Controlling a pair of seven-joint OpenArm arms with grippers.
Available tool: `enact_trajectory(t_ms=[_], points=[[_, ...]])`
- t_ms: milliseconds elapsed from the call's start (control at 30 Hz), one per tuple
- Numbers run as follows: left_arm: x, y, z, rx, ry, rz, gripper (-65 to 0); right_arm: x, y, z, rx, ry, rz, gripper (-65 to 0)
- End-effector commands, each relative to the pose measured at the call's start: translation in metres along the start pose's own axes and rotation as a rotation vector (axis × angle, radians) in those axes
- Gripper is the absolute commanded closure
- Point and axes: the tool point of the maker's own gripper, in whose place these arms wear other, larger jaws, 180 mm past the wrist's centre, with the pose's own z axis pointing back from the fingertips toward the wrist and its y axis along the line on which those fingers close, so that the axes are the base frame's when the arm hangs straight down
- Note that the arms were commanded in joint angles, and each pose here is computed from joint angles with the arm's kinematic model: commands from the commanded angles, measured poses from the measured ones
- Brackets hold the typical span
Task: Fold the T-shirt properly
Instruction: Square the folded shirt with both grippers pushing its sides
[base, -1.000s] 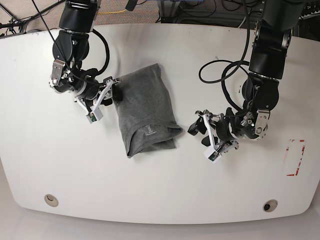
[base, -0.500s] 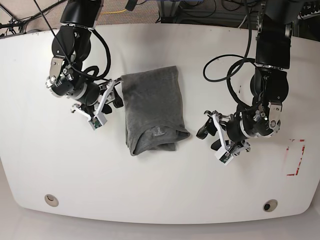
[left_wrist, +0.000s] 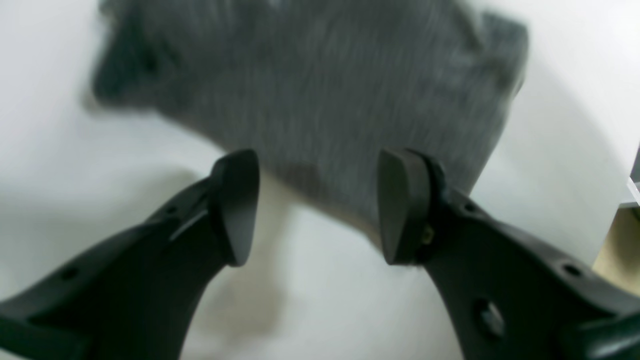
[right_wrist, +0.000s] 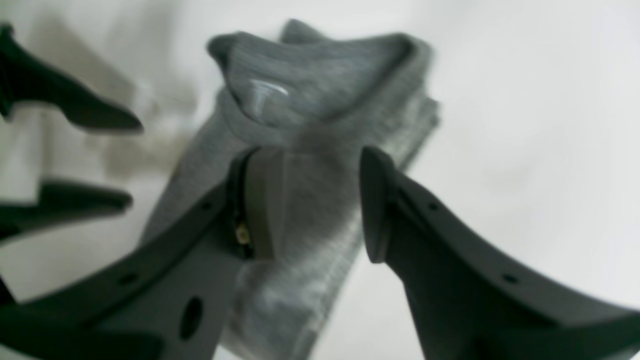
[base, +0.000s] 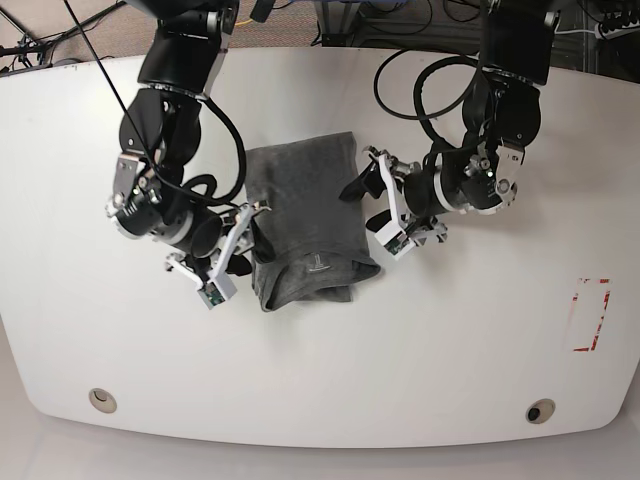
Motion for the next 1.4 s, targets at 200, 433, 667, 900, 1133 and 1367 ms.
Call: enact_trajectory(t_ms=[200, 433, 667, 900, 1133, 1367], points=[[0.001, -0.017, 0.003, -0.018, -0.051, 0.039, -34.7, -0.001, 0.010, -0.047, 0.133, -0.012, -0.148, -23.3], [-0.009, -0.028, 0.006, -0.029, -0.042, 0.046, -34.7, -0.039, -0.010, -0.065, 0.140, 0.014, -0.257, -23.6], [-0.008, -0.030, 0.005, -0.034, -0.045, 0.044, -34.7, -0.066, -0.019, -0.086, 0.165, 0.043, -0.291, -23.5], [-0.001, -0.030, 0.006, -0.033, -0.053, 0.032, -34.9, -0.066, -0.019, -0.087, 0.166, 0.041, -0.268, -23.3], [0.016, -0.041, -0.004, -0.064, -0.069, 0.006, -34.9, -0.025, -0.020, -0.063, 0.133, 0.026, -0.106, -23.3], [0.040, -0.055, -0.014, -0.102, -0.106, -0.033, -34.9, -0.001, -0.036, -0.037, 0.064, 0.003, -0.054, -23.3]])
